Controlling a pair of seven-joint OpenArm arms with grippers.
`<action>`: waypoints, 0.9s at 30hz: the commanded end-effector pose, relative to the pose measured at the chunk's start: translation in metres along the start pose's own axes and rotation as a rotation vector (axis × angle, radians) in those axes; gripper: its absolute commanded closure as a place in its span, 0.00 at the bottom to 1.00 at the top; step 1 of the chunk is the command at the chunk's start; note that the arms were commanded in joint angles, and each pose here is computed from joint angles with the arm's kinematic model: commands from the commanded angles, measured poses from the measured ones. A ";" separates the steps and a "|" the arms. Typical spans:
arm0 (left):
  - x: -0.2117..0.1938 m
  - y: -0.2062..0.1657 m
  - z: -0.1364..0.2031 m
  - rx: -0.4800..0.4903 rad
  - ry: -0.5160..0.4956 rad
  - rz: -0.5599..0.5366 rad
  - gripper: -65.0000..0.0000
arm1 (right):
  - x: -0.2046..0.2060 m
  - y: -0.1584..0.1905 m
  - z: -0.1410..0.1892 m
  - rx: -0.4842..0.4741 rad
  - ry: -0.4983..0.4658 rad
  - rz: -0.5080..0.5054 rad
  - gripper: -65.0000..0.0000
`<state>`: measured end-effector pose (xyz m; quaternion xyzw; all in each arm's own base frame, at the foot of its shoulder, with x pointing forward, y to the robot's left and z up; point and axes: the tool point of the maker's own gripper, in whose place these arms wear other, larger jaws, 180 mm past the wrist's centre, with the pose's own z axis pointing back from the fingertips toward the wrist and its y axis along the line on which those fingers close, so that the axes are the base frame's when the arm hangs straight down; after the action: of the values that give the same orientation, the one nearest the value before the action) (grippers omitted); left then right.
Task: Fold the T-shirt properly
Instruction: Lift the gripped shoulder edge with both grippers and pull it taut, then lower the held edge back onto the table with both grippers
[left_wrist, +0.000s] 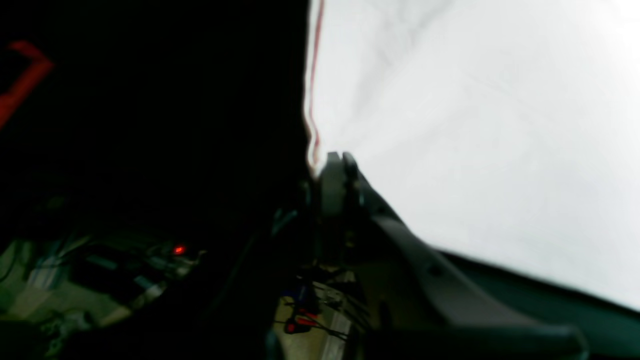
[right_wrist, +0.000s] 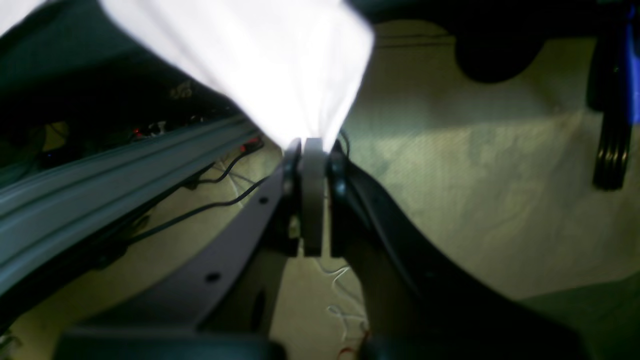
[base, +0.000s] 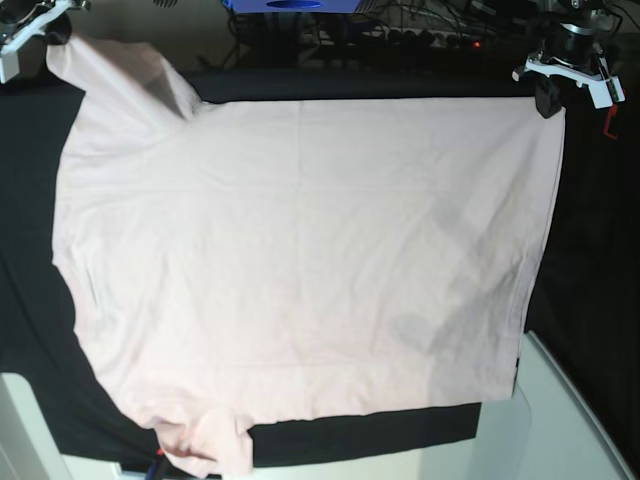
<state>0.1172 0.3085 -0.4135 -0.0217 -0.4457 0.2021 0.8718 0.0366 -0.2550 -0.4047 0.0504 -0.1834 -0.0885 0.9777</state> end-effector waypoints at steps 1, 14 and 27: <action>0.011 -0.001 0.002 -0.013 -0.034 -0.008 1.00 | 0.018 0.001 0.002 0.007 -0.047 0.044 1.00; 0.019 -0.031 -0.017 -0.063 -0.007 0.021 1.00 | 0.088 0.003 -0.010 0.007 -0.079 0.144 1.00; 0.043 -0.036 -0.043 -0.030 -0.035 0.070 1.00 | 0.148 -0.009 -0.004 -0.028 -0.175 0.195 1.00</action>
<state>0.1805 0.2933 -0.4081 -0.0476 -0.4457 0.2306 0.8636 0.1673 -0.2886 -0.3663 0.0171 -0.2556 -0.0037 0.9666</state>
